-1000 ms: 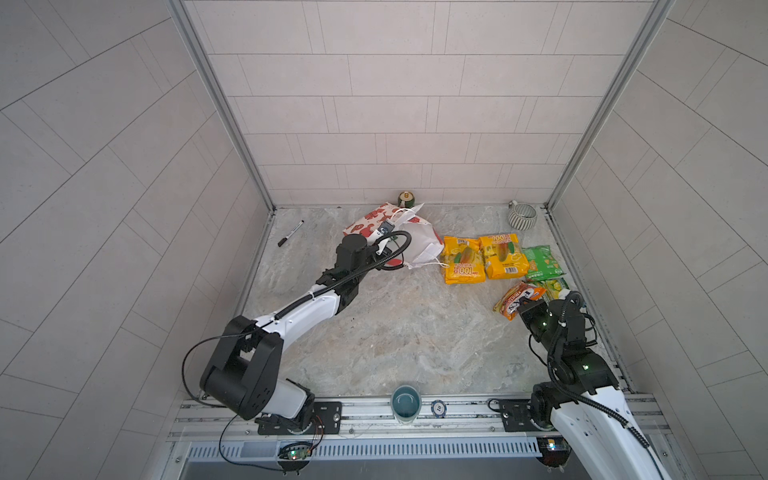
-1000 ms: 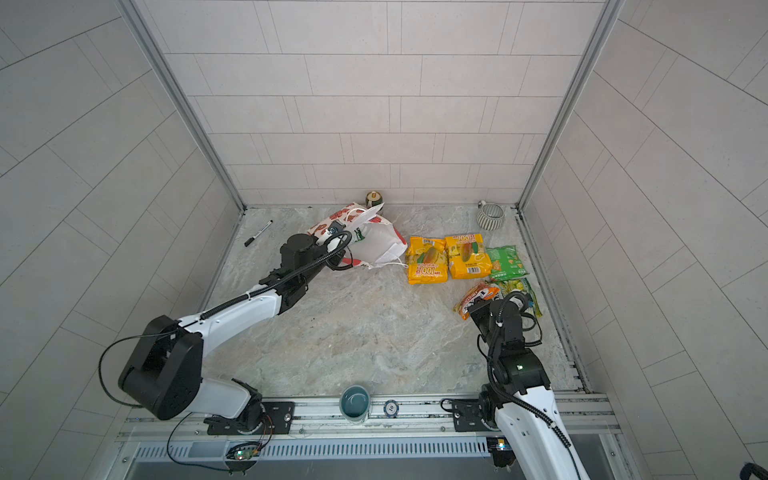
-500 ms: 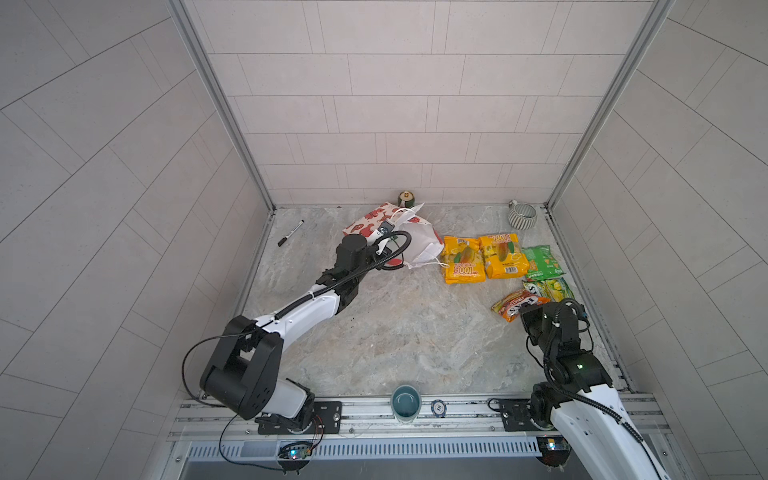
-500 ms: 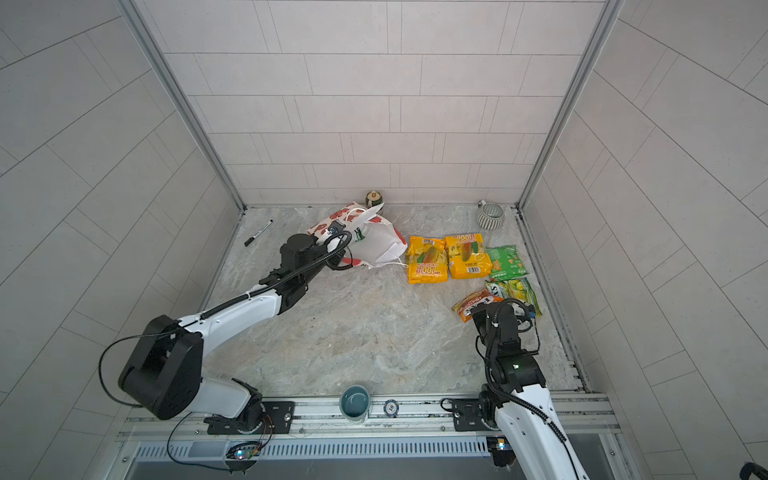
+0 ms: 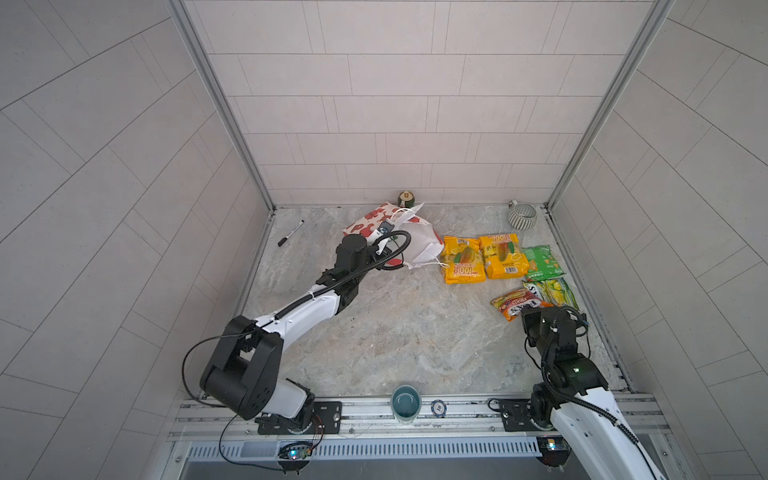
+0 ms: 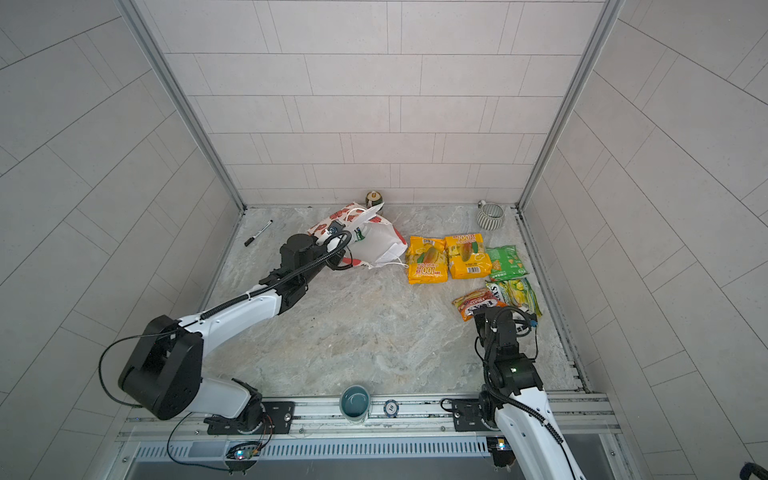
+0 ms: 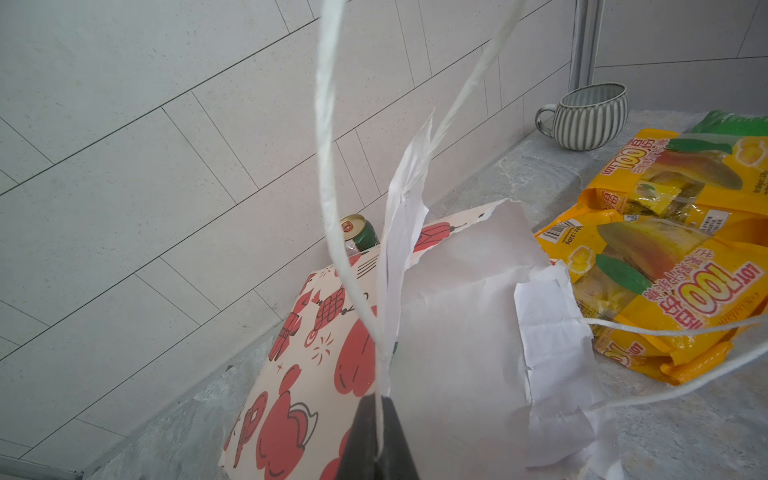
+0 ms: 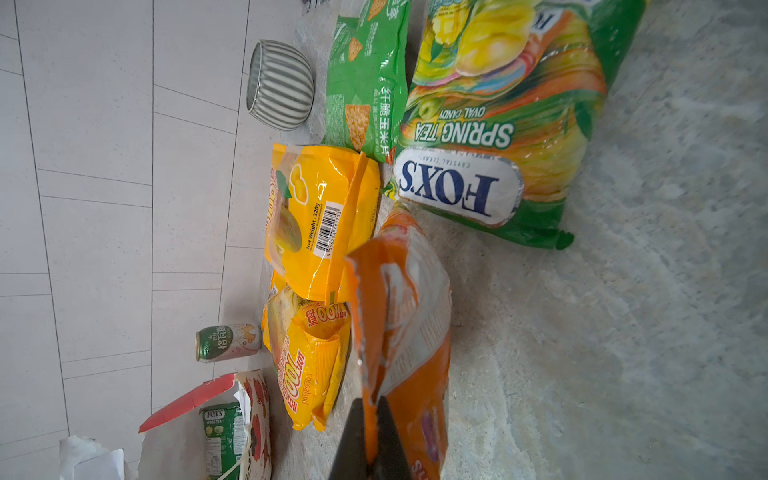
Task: Take the snacks out of the paper bag
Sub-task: 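Lower the orange pack to the table beside the green Fox's pack, then open the right gripper to release the orange Fox's Fruits pack, then move the right gripper back over the bag and lower it inside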
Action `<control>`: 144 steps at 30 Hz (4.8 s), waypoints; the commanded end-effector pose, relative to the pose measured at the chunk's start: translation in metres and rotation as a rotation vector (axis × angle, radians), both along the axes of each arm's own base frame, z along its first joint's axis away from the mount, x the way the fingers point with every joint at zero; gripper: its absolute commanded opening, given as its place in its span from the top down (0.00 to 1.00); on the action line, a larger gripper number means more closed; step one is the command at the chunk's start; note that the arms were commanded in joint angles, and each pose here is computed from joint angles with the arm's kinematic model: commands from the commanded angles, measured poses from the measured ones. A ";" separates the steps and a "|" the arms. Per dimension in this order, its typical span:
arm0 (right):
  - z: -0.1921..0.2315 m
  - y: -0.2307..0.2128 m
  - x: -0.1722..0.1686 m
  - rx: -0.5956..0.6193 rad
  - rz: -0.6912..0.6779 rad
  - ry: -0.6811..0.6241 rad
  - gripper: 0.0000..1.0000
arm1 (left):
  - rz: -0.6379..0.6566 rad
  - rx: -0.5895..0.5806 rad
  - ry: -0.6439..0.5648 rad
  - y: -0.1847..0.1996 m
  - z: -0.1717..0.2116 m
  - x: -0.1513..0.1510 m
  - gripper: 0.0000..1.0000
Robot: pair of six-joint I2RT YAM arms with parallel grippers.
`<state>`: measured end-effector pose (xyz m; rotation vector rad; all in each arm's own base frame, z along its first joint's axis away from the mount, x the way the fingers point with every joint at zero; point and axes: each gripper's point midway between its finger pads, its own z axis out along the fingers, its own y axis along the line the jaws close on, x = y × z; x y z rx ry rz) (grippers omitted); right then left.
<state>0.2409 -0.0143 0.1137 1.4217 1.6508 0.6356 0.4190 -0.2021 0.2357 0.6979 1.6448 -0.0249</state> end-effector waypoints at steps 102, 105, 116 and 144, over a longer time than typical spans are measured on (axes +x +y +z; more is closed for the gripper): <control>-0.082 0.078 0.066 -0.756 0.827 0.702 0.80 | 0.022 -0.014 -0.036 0.010 0.004 0.000 1.00; -0.081 0.074 0.066 -0.764 0.819 0.703 0.80 | 0.023 -0.013 -0.035 0.010 0.004 0.000 1.00; -0.047 0.085 0.076 -0.712 0.818 0.595 0.75 | 0.008 -0.012 -0.034 0.008 0.005 -0.002 1.00; 0.068 0.275 0.194 -0.686 0.836 -0.417 0.80 | -0.486 -0.007 0.005 -0.060 -0.018 -0.049 1.00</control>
